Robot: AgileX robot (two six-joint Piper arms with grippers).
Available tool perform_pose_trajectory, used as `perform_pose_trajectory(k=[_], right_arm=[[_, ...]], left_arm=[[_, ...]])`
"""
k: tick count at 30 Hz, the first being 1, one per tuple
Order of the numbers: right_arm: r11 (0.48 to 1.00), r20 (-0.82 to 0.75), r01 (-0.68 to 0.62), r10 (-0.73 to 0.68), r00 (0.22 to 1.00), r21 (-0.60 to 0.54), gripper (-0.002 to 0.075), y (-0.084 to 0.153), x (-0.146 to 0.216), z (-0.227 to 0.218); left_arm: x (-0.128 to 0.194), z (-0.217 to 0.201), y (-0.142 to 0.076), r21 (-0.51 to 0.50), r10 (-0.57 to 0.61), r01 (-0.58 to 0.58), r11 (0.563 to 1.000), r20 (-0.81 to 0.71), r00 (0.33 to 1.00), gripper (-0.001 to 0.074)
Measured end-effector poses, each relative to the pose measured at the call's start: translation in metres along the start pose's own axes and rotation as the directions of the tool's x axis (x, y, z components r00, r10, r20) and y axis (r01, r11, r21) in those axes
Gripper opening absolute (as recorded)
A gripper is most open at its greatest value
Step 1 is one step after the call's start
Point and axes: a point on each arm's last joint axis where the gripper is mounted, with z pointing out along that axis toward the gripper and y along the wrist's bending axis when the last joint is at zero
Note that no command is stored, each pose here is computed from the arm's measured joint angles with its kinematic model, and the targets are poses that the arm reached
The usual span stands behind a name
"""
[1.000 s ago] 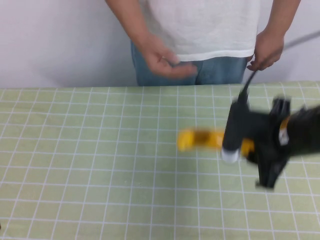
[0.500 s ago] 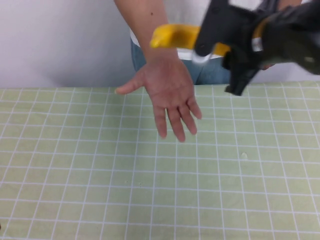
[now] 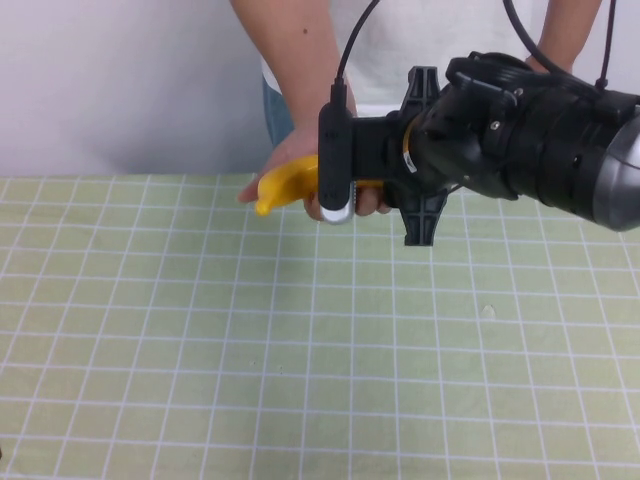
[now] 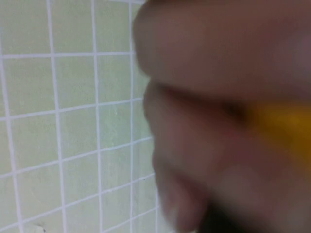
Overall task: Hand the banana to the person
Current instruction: Hand the grabbed banana to the person
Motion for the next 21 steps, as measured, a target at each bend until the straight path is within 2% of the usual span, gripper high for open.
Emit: perform_pose_trajectory(k=[7,8,13,14,17,21], right_arm=[[0.999,0.001,-0.033,0.033,0.999,0.009,0.0267,-0.0005,-0.0003,0.0011],[0.999,0.001,-0.048,0.048,0.999,0.009,0.0286,-0.0002,-0.0005,0.0017],[0.994,0.002,-0.112,0.112,0.994,0.006,0.0505,0.0008,-0.0011,0.0041],[0.993,0.001,-0.120,0.120,0.993,0.005,0.0530,0.0012,-0.0012,0.0048],[0.988,0.001,-0.154,0.154,0.988,0.005,0.0573,0.0012,-0.0012,0.0048],[0.982,0.004,-0.191,0.191,0.982,0.008,0.0586,0.0003,-0.0010,0.0031]], left_arm=[[0.0000,0.0000,0.0000,0.000,0.000,0.000,1.000,0.000,1.000,-0.0004],[0.0000,0.0000,0.0000,0.000,0.000,0.000,1.000,0.000,1.000,-0.0004],[0.0000,0.0000,0.0000,0.000,0.000,0.000,1.000,0.000,1.000,-0.0004],[0.0000,0.0000,0.0000,0.000,0.000,0.000,1.000,0.000,1.000,-0.0004],[0.0000,0.0000,0.0000,0.000,0.000,0.000,1.000,0.000,1.000,-0.0004],[0.0000,0.0000,0.0000,0.000,0.000,0.000,1.000,0.000,1.000,-0.0004]])
